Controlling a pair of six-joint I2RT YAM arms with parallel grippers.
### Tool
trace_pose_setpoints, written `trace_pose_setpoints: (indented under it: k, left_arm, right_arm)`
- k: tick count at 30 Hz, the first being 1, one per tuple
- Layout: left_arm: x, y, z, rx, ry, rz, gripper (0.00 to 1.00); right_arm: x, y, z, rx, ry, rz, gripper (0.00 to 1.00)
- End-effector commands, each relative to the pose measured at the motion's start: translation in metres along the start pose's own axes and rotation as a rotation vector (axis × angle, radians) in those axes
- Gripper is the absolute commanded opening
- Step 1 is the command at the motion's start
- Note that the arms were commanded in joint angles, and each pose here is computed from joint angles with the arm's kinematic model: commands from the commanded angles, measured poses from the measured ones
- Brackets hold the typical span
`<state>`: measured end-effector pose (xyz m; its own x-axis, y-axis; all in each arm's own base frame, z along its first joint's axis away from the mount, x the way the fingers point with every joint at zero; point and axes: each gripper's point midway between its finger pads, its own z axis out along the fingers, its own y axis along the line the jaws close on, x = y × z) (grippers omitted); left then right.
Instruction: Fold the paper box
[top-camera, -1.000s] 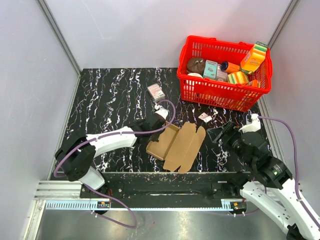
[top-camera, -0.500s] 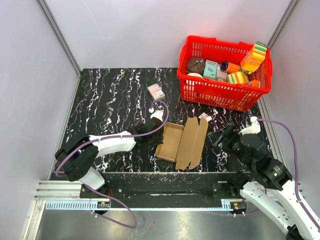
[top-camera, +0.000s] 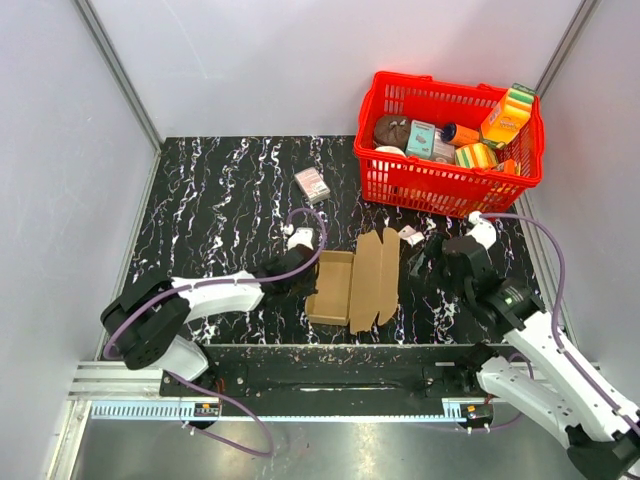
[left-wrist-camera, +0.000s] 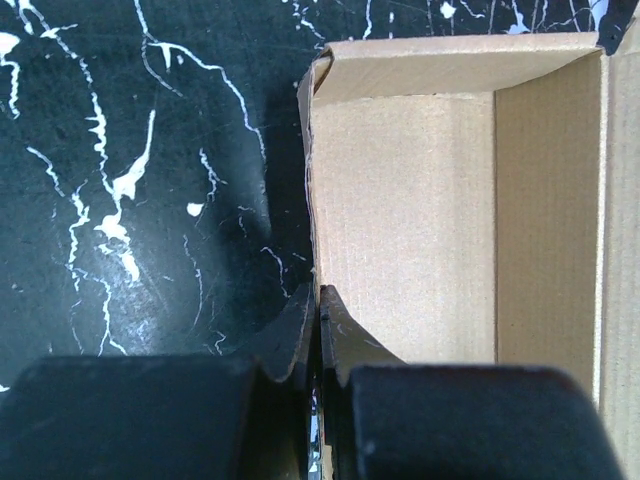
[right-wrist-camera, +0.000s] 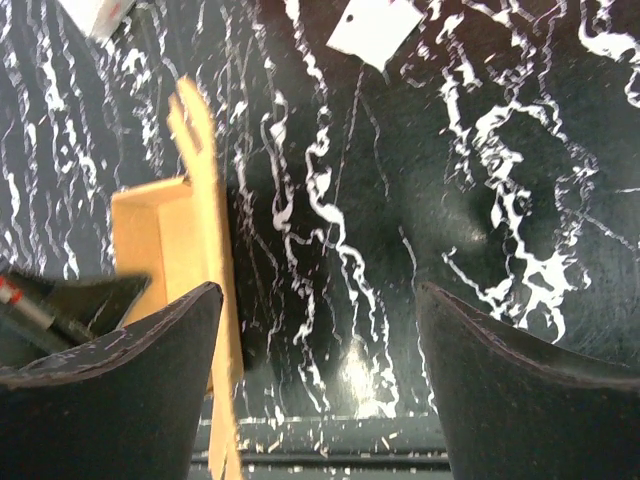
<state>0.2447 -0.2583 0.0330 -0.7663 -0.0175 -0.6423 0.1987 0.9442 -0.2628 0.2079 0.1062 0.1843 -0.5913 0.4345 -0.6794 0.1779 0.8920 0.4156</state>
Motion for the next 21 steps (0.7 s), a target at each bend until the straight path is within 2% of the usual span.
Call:
trace_pose_setpoints:
  k: [1,4,9,13,16,19,21]
  left_arm:
    - [-0.001,0.018,-0.004,-0.06,-0.041,-0.024,0.03]
    - [0.001,0.028,-0.006,-0.075,-0.049,-0.037,0.04]
    - [0.003,0.038,-0.007,-0.076,-0.05,-0.046,0.06]
    - [0.003,0.039,-0.006,-0.08,-0.048,-0.04,0.07]
    - [-0.002,0.033,-0.005,-0.057,-0.068,-0.045,0.07]
    - [-0.006,0.031,-0.005,-0.048,-0.074,-0.044,0.07]
    - [-0.007,0.029,-0.005,-0.042,-0.077,-0.045,0.07]
  right_arm:
    - [-0.037,0.01,0.02,0.006,-0.089,0.041,0.84]
    - [-0.044,-0.002,0.043,0.021,-0.078,0.107,0.84]
    - [-0.045,-0.018,0.094,0.03,0.03,0.153,0.83]
    - [-0.058,-0.021,0.131,0.033,0.033,0.154,0.71]
    - [-0.055,-0.02,0.157,0.029,0.067,0.154,0.67]
    - [-0.047,-0.026,0.181,0.05,0.101,0.158,0.66]
    - [-0.039,-0.029,0.195,0.056,0.13,0.157,0.71]
